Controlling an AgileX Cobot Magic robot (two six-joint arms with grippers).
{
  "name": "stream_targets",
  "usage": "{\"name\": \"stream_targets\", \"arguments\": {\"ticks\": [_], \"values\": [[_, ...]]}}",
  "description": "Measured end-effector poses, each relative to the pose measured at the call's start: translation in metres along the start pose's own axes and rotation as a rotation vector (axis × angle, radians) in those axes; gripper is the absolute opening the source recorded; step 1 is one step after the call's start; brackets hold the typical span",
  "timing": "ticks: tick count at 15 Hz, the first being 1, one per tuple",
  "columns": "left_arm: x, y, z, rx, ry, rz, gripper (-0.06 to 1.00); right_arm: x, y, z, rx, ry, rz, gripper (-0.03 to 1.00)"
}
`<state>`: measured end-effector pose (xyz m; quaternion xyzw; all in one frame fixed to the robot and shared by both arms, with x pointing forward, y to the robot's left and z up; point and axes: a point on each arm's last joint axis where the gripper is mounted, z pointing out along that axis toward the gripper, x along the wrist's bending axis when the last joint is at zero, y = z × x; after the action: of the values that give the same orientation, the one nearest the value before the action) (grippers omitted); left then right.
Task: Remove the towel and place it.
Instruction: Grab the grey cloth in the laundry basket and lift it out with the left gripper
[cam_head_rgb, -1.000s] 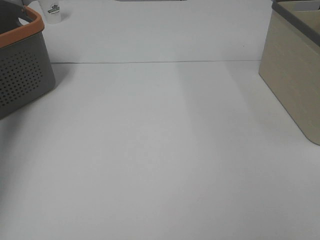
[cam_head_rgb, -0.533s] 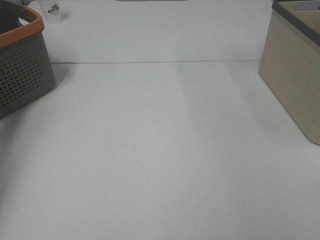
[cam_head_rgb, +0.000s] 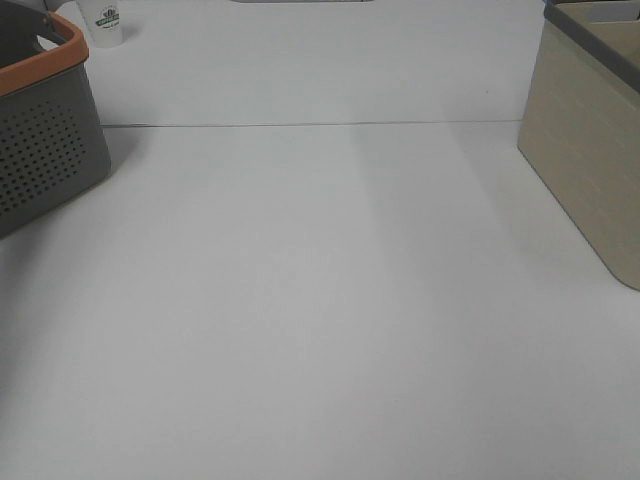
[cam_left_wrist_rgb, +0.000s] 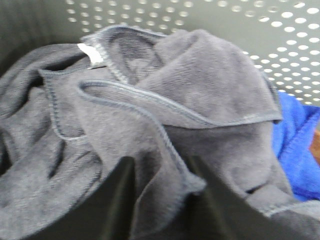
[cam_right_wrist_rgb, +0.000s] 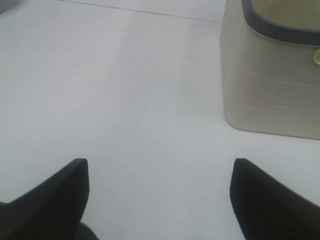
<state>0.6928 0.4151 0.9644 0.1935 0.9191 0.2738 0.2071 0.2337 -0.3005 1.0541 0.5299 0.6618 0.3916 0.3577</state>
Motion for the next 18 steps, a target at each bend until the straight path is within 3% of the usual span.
{"name": "stream_targets", "arguments": {"ticks": [3, 8, 10, 16, 18], "values": [[0.0, 0.002, -0.002, -0.013, 0.003, 0.016, 0.01, 0.0, 0.0, 0.0, 0.0, 0.0, 0.0, 0.76], [-0.002, 0.009, -0.01, -0.054, -0.014, 0.031, 0.0, 0.0, 0.0, 0.0, 0.0, -0.001, -0.001, 0.76], [-0.005, 0.016, -0.02, -0.081, -0.052, 0.037, 0.0, 0.0, 0.0, 0.0, 0.0, -0.001, -0.001, 0.76], [-0.024, 0.056, -0.092, -0.249, -0.314, 0.072, 0.0, 0.0, 0.0, 0.0, 0.0, -0.001, -0.001, 0.76], [-0.031, 0.077, -0.145, -0.367, -0.486, 0.105, 0.0, 0.0, 0.0, 0.0, 0.0, -0.001, -0.001, 0.76]]}}
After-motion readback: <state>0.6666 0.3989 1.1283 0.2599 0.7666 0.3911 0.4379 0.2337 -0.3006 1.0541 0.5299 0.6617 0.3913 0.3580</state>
